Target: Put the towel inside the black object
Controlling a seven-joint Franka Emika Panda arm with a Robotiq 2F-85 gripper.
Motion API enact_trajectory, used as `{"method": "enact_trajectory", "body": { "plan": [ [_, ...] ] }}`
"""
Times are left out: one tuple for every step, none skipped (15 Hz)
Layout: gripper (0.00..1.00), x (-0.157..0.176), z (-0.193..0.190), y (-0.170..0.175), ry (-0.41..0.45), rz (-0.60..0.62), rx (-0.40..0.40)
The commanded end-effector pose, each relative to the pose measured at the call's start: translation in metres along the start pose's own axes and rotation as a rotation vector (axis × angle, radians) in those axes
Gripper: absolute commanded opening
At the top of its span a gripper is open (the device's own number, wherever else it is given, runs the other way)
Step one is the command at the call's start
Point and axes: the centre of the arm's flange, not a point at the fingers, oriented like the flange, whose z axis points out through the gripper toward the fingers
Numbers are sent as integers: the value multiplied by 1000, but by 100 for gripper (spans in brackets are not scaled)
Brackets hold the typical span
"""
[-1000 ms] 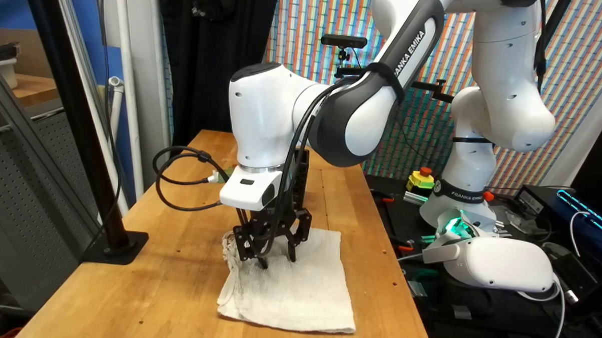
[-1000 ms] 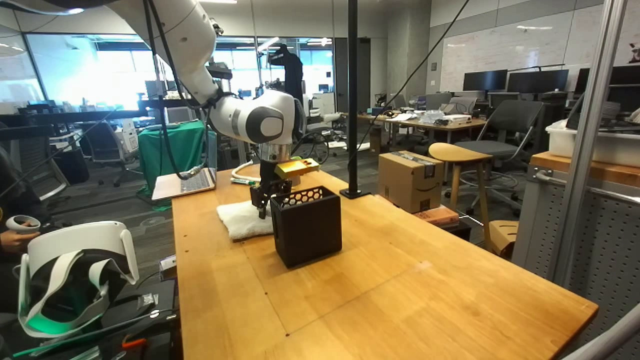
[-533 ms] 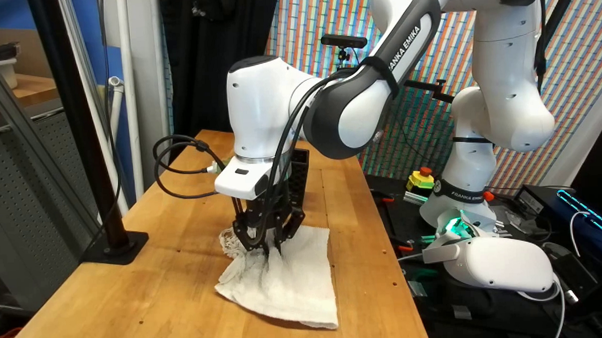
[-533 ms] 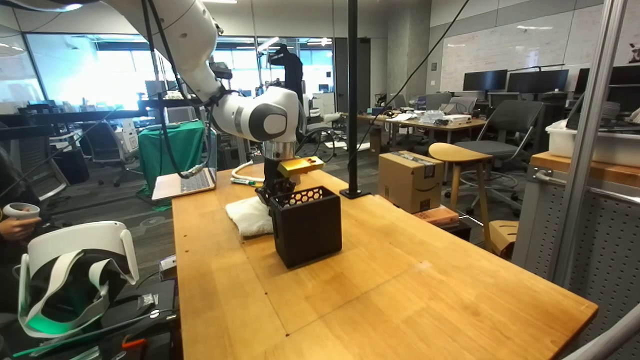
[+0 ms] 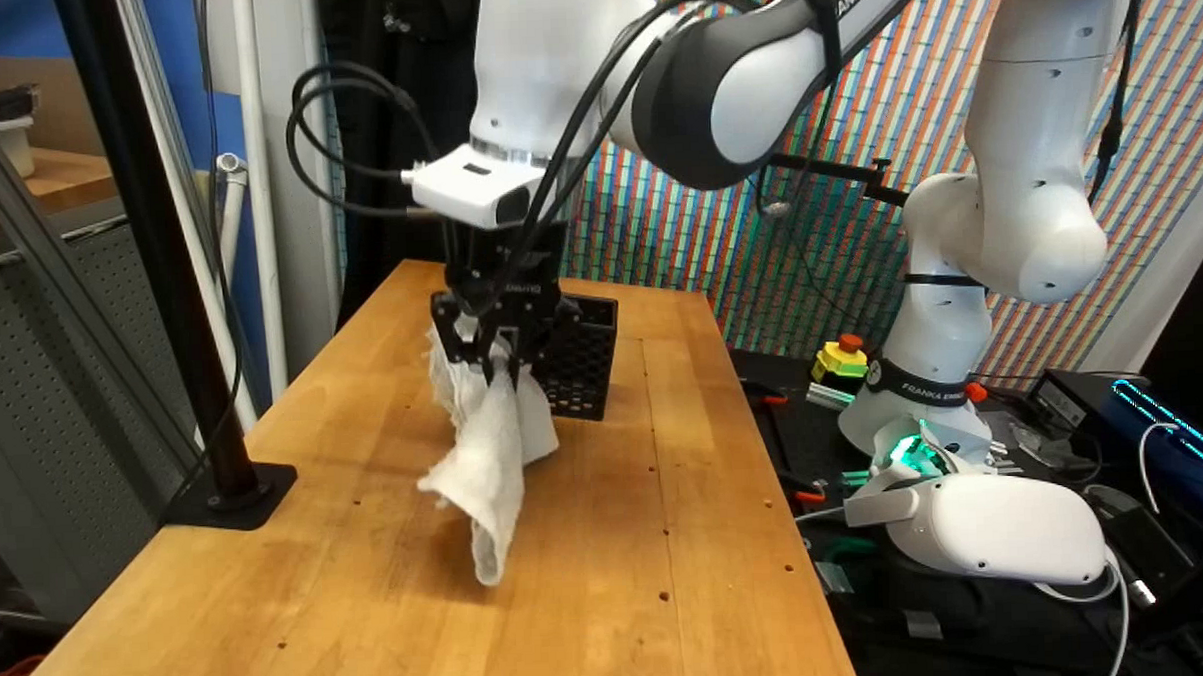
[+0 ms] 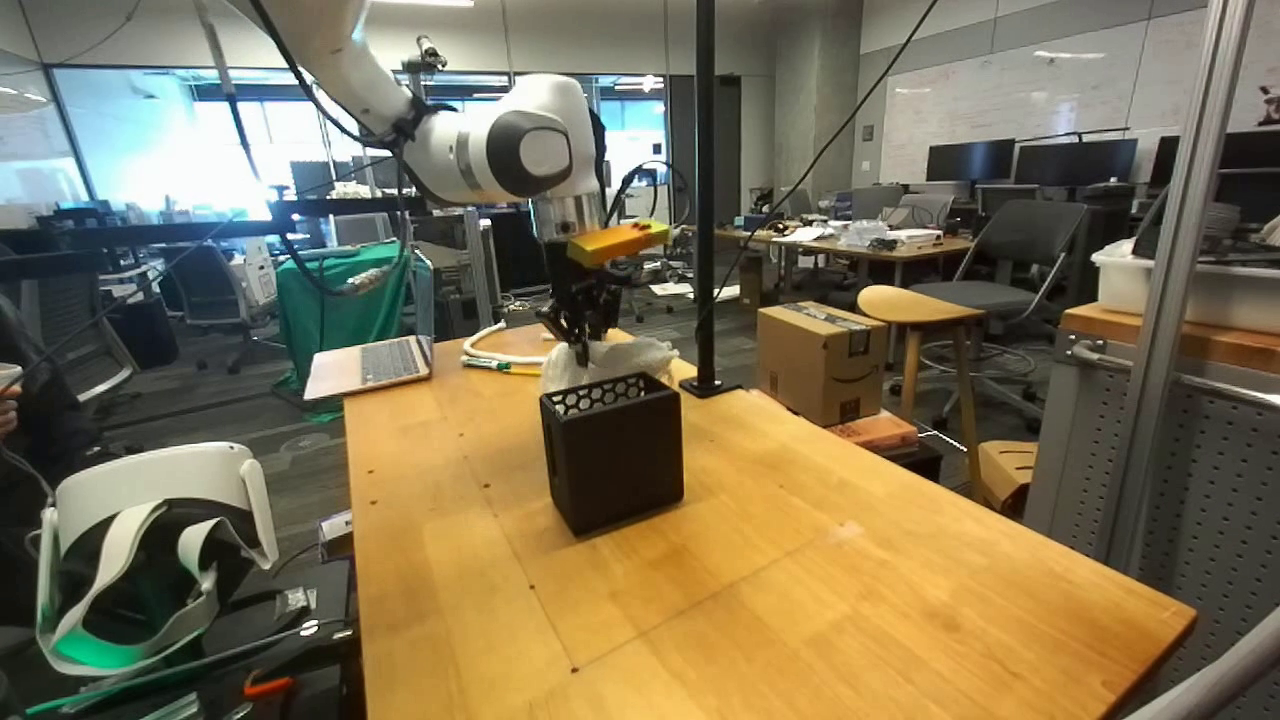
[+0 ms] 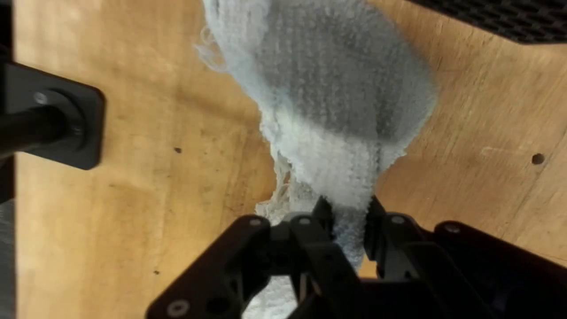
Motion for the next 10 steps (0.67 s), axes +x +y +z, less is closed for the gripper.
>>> {"method": "enact_trajectory", "body": {
  "plan": [
    [15,-30,-79,-30,-76,87,-153],
    [15,-37,-96,-35,-90,111,-192],
    [15,-43,-114,-45,-102,134,-233],
    [15,-48,-130,-53,-113,157,-271],
    [15,-54,-146,-63,-129,182,-310],
    [15,-60,-155,-69,-148,209,-343],
    [15,-66,-163,-75,-164,228,-368],
    [15,-73,-166,-80,-178,239,-376],
    [15,-79,-164,-83,-191,243,-374],
    [15,-85,-161,-87,-197,246,-365]
  ]
}}
